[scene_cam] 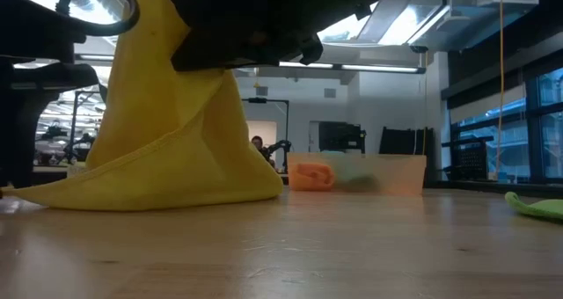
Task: Roll microfiber towels into tight, uniform cylinder then place into a basket
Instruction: Roll the yellow microfiber towel
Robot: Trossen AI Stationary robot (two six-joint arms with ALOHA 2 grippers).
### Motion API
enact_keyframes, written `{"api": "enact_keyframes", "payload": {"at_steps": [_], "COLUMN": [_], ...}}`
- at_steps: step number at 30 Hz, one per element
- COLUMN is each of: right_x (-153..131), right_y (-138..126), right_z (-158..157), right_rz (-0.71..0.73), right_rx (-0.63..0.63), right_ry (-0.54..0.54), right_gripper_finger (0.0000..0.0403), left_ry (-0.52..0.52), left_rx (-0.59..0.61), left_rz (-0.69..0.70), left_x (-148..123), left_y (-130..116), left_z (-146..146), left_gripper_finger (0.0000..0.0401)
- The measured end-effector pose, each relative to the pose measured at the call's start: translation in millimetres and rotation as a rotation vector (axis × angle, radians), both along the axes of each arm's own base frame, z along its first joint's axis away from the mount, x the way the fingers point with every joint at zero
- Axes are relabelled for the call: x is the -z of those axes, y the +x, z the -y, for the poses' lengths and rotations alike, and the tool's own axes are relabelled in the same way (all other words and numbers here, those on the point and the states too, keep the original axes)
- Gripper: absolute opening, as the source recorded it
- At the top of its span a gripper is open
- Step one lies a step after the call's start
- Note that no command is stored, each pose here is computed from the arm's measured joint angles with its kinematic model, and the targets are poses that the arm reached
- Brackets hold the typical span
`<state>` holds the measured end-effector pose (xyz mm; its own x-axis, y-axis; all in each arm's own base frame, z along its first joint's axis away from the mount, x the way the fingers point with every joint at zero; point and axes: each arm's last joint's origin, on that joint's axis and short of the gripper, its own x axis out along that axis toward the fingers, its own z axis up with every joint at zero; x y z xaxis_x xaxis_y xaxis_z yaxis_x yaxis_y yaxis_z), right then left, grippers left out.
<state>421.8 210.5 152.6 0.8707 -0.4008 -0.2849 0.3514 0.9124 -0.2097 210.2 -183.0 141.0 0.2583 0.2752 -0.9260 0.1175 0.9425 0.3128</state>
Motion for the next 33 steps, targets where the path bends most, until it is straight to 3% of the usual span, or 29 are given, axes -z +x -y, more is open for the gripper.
{"api": "enact_keyframes", "payload": {"at_steps": [13,20,27,33], "right_x": [-0.1,-1.4,-26.7,-49.7], "right_y": [0.0,-0.1,4.9,2.1], "right_z": [-0.1,-0.1,-16.2,-32.8], "right_rz": [0.000,-0.004,0.033,0.044], "right_rx": [-0.001,-0.006,-0.042,0.050], "right_ry": [-0.001,-0.017,-0.063,-0.167], "right_gripper_finger": [0.0004,0.0006,0.0012,0.0013], "left_ry": [0.005,0.002,0.038,0.103], "left_rx": [-0.040,-0.047,-0.047,-0.092], "left_rz": [0.012,0.008,-0.010,-0.058], "left_x": [8.9,9.9,10.6,5.7], "left_y": [-6.9,-7.2,-10.9,-20.3], "left_z": [-4.8,-4.9,-6.6,-7.6], "left_gripper_finger": [0.0077,0.0011,0.0001,0.0000]}}
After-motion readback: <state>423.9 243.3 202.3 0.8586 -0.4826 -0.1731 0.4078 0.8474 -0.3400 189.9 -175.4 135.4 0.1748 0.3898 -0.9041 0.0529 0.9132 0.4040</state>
